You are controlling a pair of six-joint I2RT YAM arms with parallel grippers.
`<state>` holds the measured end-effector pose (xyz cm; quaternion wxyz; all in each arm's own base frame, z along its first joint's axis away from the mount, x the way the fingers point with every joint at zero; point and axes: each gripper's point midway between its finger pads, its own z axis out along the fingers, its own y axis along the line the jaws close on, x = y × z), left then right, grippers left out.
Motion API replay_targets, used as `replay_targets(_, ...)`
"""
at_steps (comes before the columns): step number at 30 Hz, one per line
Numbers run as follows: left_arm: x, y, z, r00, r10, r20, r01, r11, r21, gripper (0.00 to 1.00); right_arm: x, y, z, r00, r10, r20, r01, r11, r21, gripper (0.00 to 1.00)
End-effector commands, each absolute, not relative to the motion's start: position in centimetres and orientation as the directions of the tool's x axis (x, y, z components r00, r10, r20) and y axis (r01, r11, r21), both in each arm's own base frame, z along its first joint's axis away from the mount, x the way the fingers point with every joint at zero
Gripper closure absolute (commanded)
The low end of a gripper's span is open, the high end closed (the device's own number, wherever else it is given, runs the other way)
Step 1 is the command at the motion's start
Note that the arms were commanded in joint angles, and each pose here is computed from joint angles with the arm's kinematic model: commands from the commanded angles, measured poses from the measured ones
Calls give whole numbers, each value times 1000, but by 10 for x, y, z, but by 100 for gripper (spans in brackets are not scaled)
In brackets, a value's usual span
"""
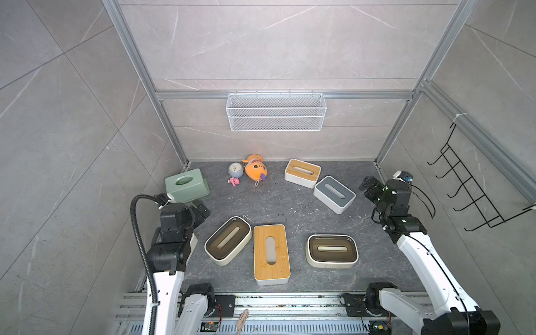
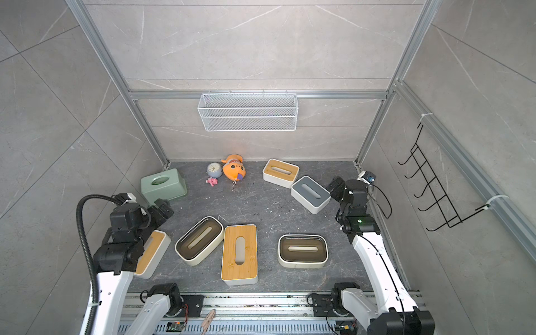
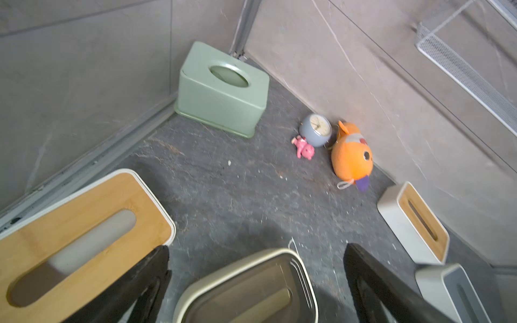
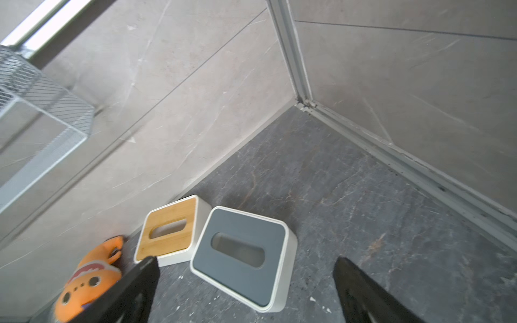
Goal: Stack the tissue boxes
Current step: Adjust the tissue box at the center of the board.
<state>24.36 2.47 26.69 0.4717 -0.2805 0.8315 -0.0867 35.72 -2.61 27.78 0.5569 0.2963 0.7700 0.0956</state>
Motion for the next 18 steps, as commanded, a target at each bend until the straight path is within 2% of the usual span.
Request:
replay_targets(1, 219, -14, 268, -545, -511, -664, -227, 853, -469, 0, 352, -7, 296, -253, 599, -760, 262, 798, 543, 0)
replay_targets(5, 205, -47, 263, -661, -490, -569, -128, 820, -558, 1, 343, 39, 322, -317, 549, -773, -31, 809, 587, 0)
replay_targets(9, 194, -74, 250, -757, -457, -467, -69, 767, -638, 2, 319, 89, 328, -423, 509, -750, -297, 704, 645, 0)
replay_targets(14, 190, -96, 226, -837, -431, -338, -63, 689, -722, 2, 279, 139, 321, -592, 412, -693, -459, 534, 710, 0)
replay_targets(18, 190, -106, 212, -864, -428, -265, -83, 641, -763, 2, 254, 157, 294, -641, 345, -686, -439, 568, 696, 0)
